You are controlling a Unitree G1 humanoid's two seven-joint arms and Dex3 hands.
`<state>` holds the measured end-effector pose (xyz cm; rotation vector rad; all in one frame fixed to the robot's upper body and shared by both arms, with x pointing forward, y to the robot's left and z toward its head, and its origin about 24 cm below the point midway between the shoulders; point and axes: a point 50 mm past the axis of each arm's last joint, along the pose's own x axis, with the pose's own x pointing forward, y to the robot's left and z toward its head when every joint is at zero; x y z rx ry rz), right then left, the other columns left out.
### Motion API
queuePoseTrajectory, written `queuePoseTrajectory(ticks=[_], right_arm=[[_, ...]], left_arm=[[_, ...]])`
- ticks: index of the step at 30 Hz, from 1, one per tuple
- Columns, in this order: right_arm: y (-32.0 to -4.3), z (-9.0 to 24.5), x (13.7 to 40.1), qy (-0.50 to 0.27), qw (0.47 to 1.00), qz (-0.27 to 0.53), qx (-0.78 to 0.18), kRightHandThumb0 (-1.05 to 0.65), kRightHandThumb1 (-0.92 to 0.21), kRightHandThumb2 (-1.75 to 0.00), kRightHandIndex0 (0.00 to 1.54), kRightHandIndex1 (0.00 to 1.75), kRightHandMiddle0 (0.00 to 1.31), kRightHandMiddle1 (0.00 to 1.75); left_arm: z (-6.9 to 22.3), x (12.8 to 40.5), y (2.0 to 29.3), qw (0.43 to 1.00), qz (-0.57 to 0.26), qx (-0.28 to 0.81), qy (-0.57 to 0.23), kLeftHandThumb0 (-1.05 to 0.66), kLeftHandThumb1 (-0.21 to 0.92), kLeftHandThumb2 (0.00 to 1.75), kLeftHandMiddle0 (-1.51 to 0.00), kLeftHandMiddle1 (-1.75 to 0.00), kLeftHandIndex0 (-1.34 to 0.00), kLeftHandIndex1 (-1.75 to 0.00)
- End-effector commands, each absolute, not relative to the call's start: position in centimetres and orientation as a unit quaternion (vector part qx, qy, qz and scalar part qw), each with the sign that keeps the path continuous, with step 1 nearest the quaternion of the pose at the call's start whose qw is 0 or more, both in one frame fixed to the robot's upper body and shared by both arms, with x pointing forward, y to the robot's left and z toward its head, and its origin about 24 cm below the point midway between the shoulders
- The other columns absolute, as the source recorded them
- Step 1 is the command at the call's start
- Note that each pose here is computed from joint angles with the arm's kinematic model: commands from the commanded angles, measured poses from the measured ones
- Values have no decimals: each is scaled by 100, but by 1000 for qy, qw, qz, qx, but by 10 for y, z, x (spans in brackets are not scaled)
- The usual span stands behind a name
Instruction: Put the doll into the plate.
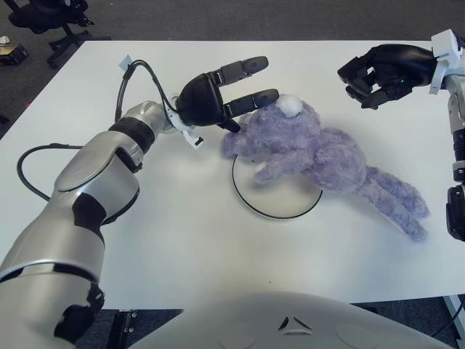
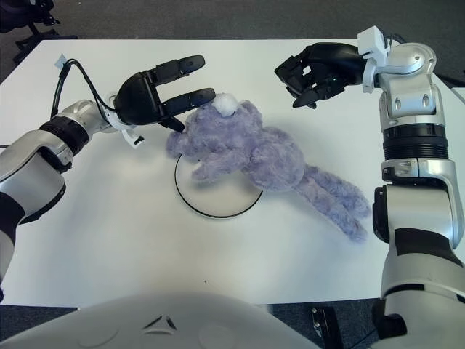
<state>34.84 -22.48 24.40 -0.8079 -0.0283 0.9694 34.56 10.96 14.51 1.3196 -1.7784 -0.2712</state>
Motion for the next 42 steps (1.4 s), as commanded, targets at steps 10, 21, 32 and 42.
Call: queuePoseTrajectory(ticks=[10, 21, 32, 42], right_arm=[[-229, 240, 346, 4, 810, 448, -379, -22, -84, -1, 98, 175, 88, 175], [-229, 239, 345, 12, 812, 447, -375, -22, -84, -1, 97, 175, 88, 175], [-229, 240, 344, 16, 814, 445, -373, -22, -84, -1, 97, 175, 87, 175], [-229, 240, 344, 20, 815, 443, -372, -21, -85, -1, 96, 175, 87, 175]], left_arm=[[142, 347, 103, 433, -101, 542, -713, -31, 90, 0, -39, -1, -41, -1], [134, 346, 90, 405, -102, 558, -717, -31, 89, 0, -38, 0, -41, -1], [121, 338, 79, 398, -126, 548, -725, -27, 88, 0, -32, 0, -38, 0], [122, 334, 77, 419, -188, 538, -707, -22, 88, 0, -31, 0, -35, 0]])
